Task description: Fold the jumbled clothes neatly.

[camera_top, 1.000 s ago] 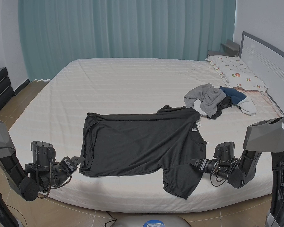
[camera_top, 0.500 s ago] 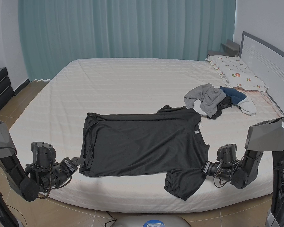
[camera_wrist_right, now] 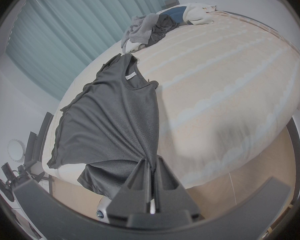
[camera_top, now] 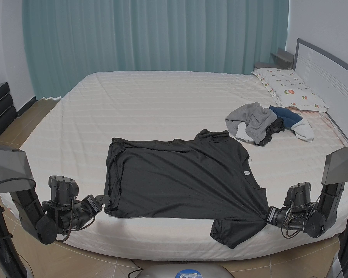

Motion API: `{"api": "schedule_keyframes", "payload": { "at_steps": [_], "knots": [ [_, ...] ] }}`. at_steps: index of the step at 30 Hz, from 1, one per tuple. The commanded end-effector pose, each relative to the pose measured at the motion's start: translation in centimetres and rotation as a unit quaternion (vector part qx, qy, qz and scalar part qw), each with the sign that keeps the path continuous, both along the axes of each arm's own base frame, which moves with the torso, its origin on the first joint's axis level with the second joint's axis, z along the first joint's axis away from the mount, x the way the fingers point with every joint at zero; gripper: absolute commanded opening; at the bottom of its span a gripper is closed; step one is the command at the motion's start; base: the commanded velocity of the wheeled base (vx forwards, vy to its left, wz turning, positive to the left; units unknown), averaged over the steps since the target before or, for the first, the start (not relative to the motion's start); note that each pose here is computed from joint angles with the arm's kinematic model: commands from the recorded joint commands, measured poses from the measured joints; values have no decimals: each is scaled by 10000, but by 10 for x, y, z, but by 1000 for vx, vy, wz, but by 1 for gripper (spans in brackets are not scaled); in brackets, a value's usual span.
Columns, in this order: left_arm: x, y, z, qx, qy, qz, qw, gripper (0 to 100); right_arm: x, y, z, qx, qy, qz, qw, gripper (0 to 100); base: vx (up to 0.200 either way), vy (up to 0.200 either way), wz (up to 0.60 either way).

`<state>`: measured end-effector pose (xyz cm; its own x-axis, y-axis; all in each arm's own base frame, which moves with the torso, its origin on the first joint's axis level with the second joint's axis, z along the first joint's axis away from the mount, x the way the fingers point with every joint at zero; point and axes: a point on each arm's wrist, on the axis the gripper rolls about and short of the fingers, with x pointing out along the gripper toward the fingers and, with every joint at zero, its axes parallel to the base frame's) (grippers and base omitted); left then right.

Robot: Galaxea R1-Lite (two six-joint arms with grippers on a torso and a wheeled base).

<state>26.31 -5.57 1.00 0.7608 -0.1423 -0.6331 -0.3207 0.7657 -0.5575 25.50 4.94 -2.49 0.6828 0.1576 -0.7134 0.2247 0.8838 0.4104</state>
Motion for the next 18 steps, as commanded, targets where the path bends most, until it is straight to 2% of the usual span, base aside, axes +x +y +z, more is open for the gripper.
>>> {"api": "schedule_keyframes", "payload": {
  "at_steps": [1, 11, 15, 16, 17, 18],
  "knots": [
    [20, -12, -24, 159, 108, -153, 9997, 100, -6, 0, 4, 20, -59, 39, 10000, 0, 0, 0, 0],
    [40, -36, -29, 214, -104, -478, 9986, 100, -9, 6, 5, 27, -65, 157, 9999, 0, 0, 0, 0],
    [45, -38, -31, 483, -192, -483, 9975, 100, -11, 7, 5, 19, -51, 174, 9998, 0, 0, 0, 0],
    [46, -37, -36, 678, -165, -456, 9965, 100, -11, 7, 5, 19, -51, 174, 9998, 0, 0, 0, 0],
    [46, -37, -40, 801, -139, -453, 9957, 0, -11, 7, 5, 19, -51, 174, 9998, 0, 0, 0, 0],
    [45, -36, -44, 956, -101, -448, 9944, 0, -11, 7, 6, 15, -60, 180, 9998, 0, 0, 0, 0]
  ]
}}
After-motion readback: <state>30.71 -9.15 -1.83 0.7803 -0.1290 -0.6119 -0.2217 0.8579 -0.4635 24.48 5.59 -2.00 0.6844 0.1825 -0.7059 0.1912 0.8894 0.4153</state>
